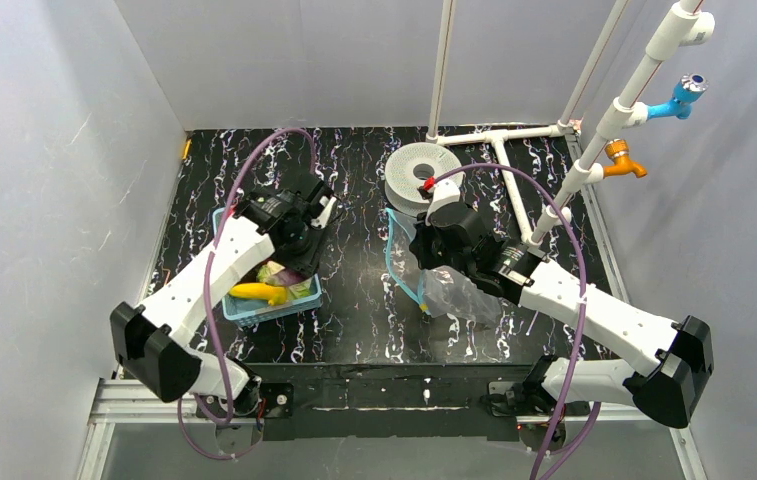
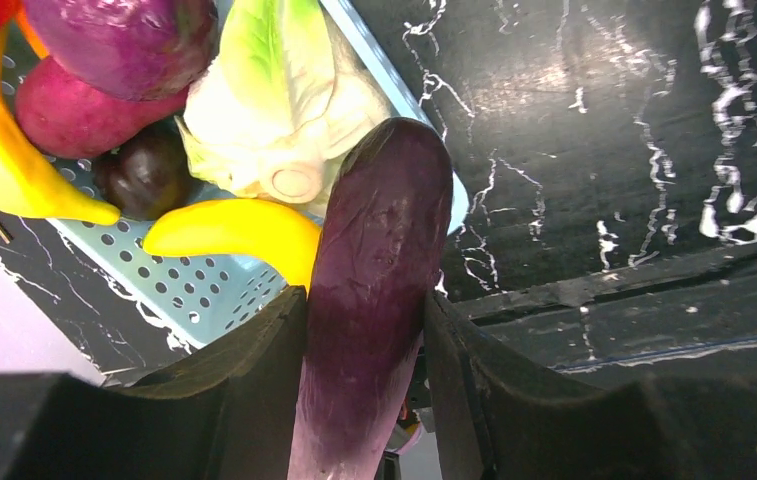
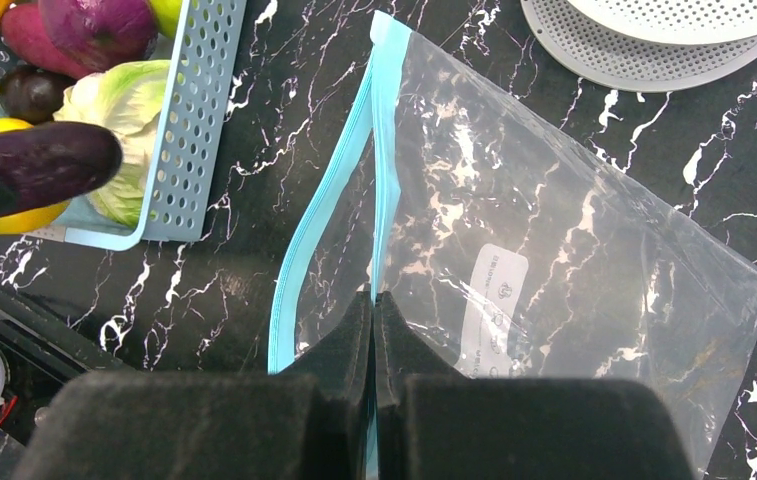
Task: Place the food in the zip-top bag and seal the zipper
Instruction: Pick up the fake vegetable from the bin, then place the fake vegetable in the zipper food storage bag.
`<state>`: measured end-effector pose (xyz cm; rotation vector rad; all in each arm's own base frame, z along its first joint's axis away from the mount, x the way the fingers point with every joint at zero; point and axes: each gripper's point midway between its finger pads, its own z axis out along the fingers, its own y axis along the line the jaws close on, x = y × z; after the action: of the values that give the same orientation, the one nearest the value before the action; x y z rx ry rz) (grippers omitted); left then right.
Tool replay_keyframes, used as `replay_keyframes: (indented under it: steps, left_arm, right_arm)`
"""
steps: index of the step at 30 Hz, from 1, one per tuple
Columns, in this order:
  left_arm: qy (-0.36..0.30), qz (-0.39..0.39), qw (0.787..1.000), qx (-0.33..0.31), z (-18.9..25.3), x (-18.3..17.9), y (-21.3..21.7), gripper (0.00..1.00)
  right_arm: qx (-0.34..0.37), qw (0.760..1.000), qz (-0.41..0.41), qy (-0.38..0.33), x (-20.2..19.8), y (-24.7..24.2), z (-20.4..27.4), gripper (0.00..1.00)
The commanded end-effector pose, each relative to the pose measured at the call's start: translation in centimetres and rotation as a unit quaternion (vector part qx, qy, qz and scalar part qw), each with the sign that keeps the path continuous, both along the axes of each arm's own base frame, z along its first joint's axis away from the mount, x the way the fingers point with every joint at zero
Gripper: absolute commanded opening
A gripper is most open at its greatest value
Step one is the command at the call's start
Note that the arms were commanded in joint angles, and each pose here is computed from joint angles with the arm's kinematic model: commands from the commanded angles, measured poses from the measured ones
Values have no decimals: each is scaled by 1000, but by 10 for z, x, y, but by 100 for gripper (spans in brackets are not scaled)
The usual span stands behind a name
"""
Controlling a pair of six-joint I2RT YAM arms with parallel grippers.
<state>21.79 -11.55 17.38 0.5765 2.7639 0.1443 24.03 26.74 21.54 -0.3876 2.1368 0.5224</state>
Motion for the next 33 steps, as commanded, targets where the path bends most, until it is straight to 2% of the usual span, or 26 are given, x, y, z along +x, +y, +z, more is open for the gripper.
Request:
replay_keyframes:
  steps: [1, 4, 6, 10, 12, 15, 17, 25, 33]
  left_arm:
    - [-26, 0, 999, -47, 38, -18, 0, 0]
    - [-41, 2, 992, -119, 58, -27, -15, 0]
    - [-40, 0, 976, -214, 74, -36, -43, 0]
    - [-19, 24, 916, -401, 101, -48, -99, 0]
    - [-16, 46, 885, -464, 109, -45, -116, 0]
    - [-14, 92, 846, -525, 111, -35, -132, 0]
    - [-7, 116, 831, -544, 109, -28, -139, 0]
    - [12, 204, 802, -561, 97, -5, -149, 0]
    - [47, 286, 791, -539, 67, -2, -147, 0]
  right_arm:
    - [30, 999, 2, -20, 2, 6, 27, 1]
    - [31, 999, 2, -20, 3, 6, 27, 1]
    - [31, 999, 2, -20, 3, 6, 27, 1]
    - [49, 998, 21, -25, -1, 14, 31, 1]
    - [54, 998, 25, -28, -2, 15, 34, 1]
    - [65, 997, 30, -33, -5, 16, 40, 1]
    - [72, 996, 31, -35, -7, 16, 43, 1]
    - [96, 994, 50, -35, -18, 27, 49, 1]
    - [106, 992, 58, -46, -23, 38, 58, 1]
